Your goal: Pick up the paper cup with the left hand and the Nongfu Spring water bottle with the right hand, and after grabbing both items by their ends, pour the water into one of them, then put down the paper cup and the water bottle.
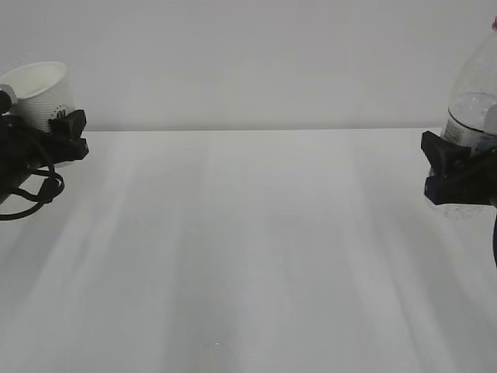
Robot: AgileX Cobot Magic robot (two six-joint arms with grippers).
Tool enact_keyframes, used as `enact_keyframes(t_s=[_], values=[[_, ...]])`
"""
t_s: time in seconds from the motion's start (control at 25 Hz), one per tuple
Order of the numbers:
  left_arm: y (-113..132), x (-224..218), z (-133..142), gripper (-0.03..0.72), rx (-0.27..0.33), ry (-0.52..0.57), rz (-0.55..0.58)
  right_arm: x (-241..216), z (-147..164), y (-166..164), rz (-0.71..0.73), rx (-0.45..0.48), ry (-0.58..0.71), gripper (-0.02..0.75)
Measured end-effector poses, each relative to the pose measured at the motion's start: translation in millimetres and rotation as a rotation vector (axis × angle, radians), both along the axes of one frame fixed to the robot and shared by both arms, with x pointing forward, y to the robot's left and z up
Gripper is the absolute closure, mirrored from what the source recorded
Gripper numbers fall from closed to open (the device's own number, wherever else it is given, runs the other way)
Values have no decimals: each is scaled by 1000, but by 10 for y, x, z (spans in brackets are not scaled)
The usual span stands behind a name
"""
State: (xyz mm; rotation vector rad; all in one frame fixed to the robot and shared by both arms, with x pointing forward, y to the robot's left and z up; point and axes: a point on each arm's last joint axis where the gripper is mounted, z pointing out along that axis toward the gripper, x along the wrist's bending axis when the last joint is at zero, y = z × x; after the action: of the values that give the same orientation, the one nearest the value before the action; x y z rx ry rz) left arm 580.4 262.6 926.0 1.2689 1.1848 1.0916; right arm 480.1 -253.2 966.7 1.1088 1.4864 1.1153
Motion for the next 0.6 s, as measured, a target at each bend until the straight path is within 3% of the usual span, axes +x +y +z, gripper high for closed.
enact_keyframes(t_s=[0.6], values=[[-28,415,-394,197,-6,34,24,-2,-14,1,1,-2,15,230]])
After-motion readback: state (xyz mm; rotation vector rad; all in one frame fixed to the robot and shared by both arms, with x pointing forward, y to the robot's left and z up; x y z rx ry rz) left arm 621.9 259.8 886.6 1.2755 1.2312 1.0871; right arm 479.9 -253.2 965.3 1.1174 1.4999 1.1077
